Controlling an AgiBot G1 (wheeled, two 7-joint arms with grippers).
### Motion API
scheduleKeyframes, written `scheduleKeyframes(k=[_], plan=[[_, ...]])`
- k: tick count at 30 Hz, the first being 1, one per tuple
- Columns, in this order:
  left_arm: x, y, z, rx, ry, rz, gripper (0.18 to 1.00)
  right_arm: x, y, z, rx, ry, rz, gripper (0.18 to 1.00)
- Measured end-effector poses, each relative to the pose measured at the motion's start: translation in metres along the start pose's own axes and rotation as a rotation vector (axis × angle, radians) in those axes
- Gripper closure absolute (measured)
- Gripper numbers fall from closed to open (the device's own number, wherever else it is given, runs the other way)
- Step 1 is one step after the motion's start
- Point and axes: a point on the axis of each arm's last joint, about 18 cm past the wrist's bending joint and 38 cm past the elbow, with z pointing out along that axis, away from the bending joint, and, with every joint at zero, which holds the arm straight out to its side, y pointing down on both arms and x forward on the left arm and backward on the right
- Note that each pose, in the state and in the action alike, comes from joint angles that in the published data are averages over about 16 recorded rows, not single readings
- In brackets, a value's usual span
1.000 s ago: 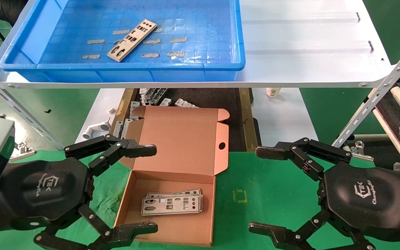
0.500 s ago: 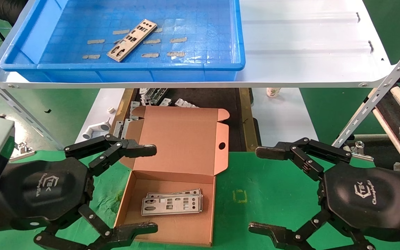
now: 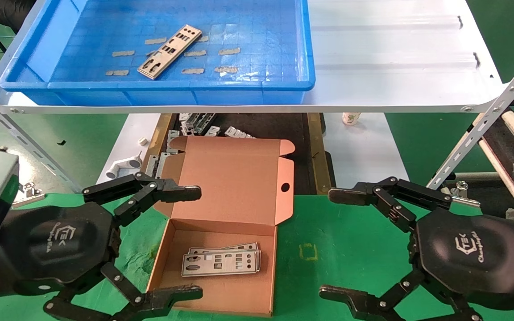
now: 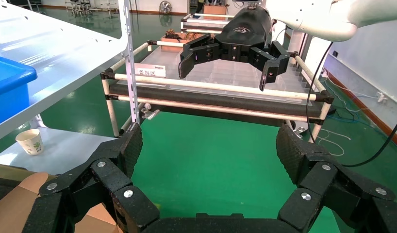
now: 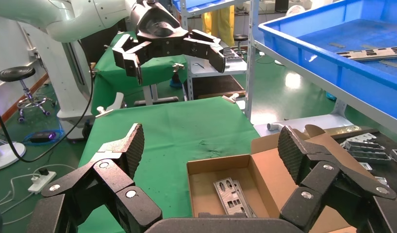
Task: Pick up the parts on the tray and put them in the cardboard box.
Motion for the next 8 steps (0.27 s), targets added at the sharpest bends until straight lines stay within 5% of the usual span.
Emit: scheduleKeyframes(k=[8], plan=[[0.0000,0.0000,0.0000,0.000,0.000,0.000,0.184,0.0000,0.0000,0.0000,0.000,0.000,0.000,0.178]])
